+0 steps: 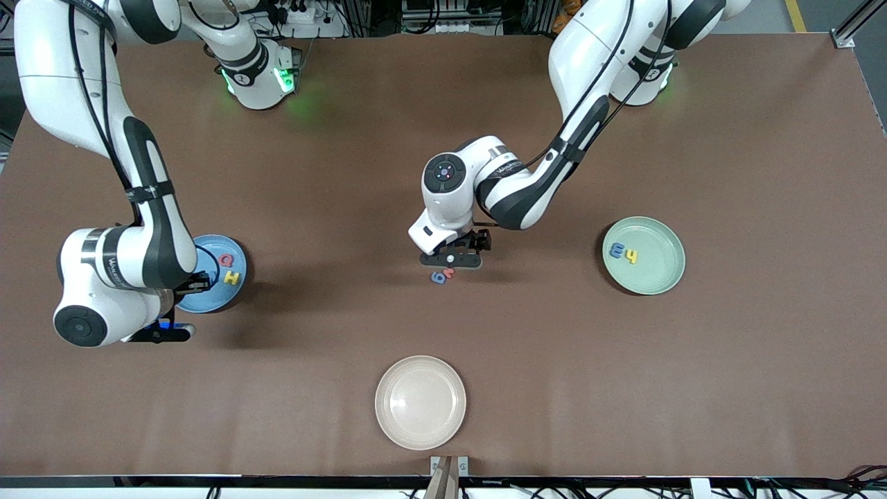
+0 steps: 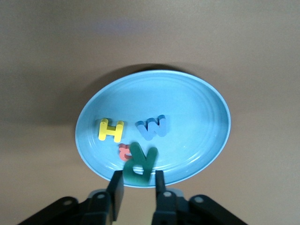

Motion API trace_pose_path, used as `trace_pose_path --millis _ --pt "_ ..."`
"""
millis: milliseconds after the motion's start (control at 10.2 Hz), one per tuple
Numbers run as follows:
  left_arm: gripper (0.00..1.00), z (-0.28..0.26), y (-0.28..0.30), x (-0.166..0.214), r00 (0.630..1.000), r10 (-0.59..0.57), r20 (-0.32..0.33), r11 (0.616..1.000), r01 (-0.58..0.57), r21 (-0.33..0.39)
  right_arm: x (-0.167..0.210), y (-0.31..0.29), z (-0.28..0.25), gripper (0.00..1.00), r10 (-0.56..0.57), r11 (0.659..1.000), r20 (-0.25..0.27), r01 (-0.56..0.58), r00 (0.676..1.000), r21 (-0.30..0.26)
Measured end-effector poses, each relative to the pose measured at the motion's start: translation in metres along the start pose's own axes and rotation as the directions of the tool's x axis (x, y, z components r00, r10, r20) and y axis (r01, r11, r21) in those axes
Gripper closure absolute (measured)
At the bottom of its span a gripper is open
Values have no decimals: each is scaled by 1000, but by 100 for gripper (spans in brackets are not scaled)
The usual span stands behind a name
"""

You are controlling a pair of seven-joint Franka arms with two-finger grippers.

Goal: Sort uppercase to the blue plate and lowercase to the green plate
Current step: 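Release the R on the blue plate while the left gripper nears the w, then withdraw the right gripper while the left gripper hovers over the pink w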

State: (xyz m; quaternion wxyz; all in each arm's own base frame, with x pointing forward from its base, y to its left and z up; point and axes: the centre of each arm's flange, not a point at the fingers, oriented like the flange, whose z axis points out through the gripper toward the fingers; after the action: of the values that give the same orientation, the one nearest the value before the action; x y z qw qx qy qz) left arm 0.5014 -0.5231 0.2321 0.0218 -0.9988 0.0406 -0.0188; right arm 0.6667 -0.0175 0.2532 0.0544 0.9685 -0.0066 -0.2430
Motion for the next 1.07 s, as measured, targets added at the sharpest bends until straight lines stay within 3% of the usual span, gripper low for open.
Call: trace_pose_path --millis 390,488,780,1073 --pt "0 4 -9 13 1000 -15 -25 1000 14 -25 0 -6 -9 6 -11 1000 -20 12 1000 2" --pt "0 4 -9 20 997 39 -66 997 -43 -64 -1 -9 -22 0 -16 1000 -46 16 999 2" --pt "0 10 -10 30 980 145 -134 981 -161 -112 -27 -9 -98 0 -17 1000 -178 18 984 8" --pt "0 25 -5 28 942 288 -173 944 -309 -117 -79 -6 -180 0 -8 999 -315 23 949 44"
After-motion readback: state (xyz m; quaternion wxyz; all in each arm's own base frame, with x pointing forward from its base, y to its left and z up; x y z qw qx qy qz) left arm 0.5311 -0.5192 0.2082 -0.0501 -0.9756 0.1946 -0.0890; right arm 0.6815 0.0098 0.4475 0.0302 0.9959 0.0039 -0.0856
